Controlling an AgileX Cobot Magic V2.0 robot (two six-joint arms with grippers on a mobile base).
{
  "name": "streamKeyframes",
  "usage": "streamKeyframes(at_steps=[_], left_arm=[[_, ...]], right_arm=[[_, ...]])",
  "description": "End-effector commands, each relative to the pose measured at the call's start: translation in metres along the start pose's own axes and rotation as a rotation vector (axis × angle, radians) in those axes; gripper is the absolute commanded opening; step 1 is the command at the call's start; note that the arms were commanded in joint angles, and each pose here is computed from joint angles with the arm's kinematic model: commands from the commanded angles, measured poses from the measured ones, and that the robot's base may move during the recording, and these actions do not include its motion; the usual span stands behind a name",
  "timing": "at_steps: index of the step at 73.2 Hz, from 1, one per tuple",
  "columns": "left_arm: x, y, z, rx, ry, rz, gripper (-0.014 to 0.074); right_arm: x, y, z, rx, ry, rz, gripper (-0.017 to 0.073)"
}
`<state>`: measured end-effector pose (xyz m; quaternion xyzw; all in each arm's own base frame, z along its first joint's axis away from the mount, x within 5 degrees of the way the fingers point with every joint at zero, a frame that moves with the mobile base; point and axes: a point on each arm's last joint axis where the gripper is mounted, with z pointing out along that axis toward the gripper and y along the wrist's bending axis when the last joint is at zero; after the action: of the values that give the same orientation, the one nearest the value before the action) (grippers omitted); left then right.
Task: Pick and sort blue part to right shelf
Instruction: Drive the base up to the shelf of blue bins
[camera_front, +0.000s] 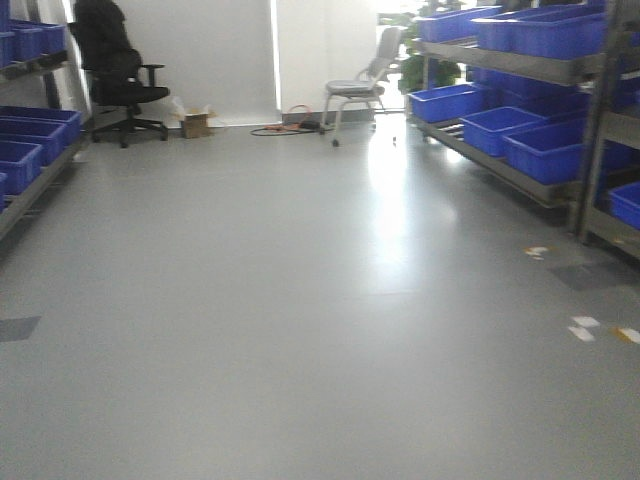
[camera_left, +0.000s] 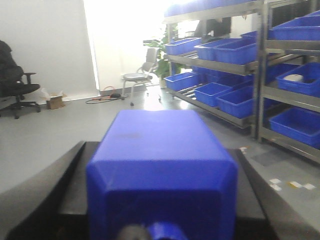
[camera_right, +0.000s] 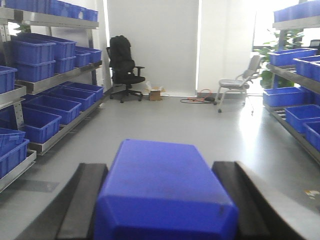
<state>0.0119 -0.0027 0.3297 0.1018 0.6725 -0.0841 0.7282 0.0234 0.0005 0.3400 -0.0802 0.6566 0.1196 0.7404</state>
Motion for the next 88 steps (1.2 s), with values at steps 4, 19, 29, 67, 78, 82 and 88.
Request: streamKeyframes(at_steps=[4, 19, 29, 67, 78, 82, 88], left_arm=[[-0.0164, 0.0005, -0.0007, -0.001, -0.106, -0.010, 0.0314], [-0.0164, 0.0005, -0.0007, -0.001, -0.106, -0.010, 0.0314], [-0.0164, 0.0005, -0.0007, -0.001, -0.106, -0.010, 0.0314], [-0.0164, 0.0005, -0.0007, -0.001, -0.106, -0.010, 0.0314], [-0.0164, 0.0005, -0.0007, -0.001, -0.106, -0.010, 0.0314], [-0.0164, 0.0005, -0.0007, -0.001, -0.106, -0.010, 0.0314], [-0.0164, 0.0005, -0.0007, -0.001, -0.106, -0.010, 0.0314]], right_arm=[[-0.0172, 0.0018, -0.0002, -0.014, -0.105, -0.022, 0.0228], [-0.0172, 0.0018, -0.0002, -0.014, -0.105, -0.022, 0.0228], [-0.0172, 0.0018, -0.0002, -0.014, -0.105, -0.022, 0.0228], [-0.0172, 0.0018, -0.0002, -0.014, -0.105, -0.022, 0.0228], [-0.0172, 0.0018, -0.0002, -0.014, -0.105, -0.022, 0.0228], [-0.0172, 0.0018, -0.0002, -0.014, -0.105, -0.022, 0.0228], [-0.0172, 0.0018, -0.0002, -0.014, -0.105, -0.022, 0.0228]])
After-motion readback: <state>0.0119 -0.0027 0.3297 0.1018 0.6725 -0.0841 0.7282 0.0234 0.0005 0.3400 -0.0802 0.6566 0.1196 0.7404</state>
